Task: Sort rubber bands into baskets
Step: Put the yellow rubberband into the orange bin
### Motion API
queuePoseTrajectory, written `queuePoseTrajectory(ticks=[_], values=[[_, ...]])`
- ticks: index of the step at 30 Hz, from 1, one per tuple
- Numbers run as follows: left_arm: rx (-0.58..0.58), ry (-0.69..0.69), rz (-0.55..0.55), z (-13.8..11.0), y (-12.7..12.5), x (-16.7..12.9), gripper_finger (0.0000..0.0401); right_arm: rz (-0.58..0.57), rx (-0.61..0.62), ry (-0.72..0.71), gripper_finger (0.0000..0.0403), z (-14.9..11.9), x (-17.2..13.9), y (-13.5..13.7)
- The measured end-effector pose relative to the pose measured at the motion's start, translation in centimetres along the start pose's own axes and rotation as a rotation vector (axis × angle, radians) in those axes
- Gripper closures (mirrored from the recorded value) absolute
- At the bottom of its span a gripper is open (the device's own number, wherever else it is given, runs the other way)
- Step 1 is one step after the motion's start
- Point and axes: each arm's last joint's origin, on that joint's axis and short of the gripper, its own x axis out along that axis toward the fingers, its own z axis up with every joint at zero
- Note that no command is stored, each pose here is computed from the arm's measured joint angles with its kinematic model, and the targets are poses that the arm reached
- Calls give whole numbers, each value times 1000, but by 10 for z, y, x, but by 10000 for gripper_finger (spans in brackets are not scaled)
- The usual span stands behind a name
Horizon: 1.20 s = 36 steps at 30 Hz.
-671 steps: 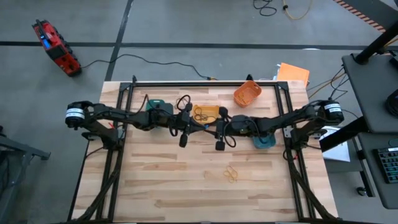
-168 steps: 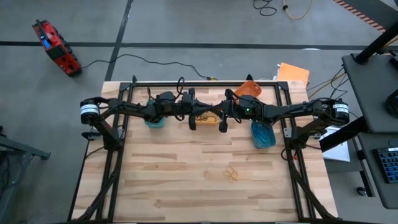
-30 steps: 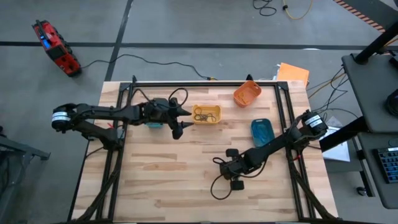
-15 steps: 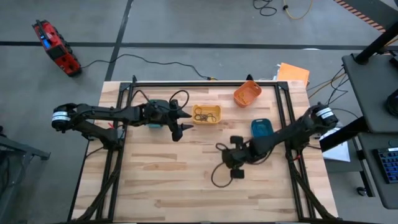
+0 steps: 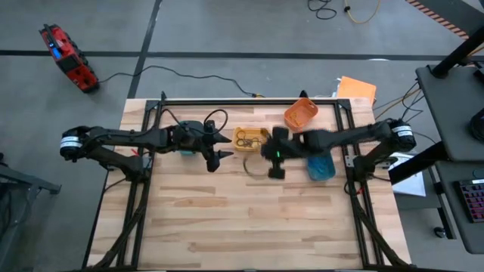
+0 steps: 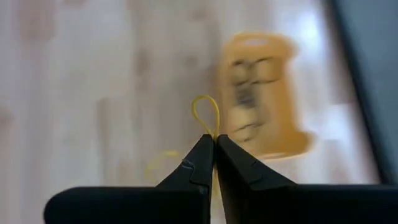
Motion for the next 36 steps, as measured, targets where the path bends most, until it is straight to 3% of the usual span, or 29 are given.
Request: queuePoseTrajectory(ticks=[4,9,19,26,36], values=[[-1,34,3,-1,0,-9,178,-79,120,-14,394,12,-8,-47],[-1,33,4,1,-1,-22,178,-213,320,37,394,9,-20,-110],[24,-36,1,10,-2,-40,178,-410,657,175,394,-51,-14,-216],[23,-23,3,9,-2,-37,178,-424,742,283,394,-89,19,-240],[17,-2,17,6,-1,-35,178,-392,737,385,394,-103,52,-238]])
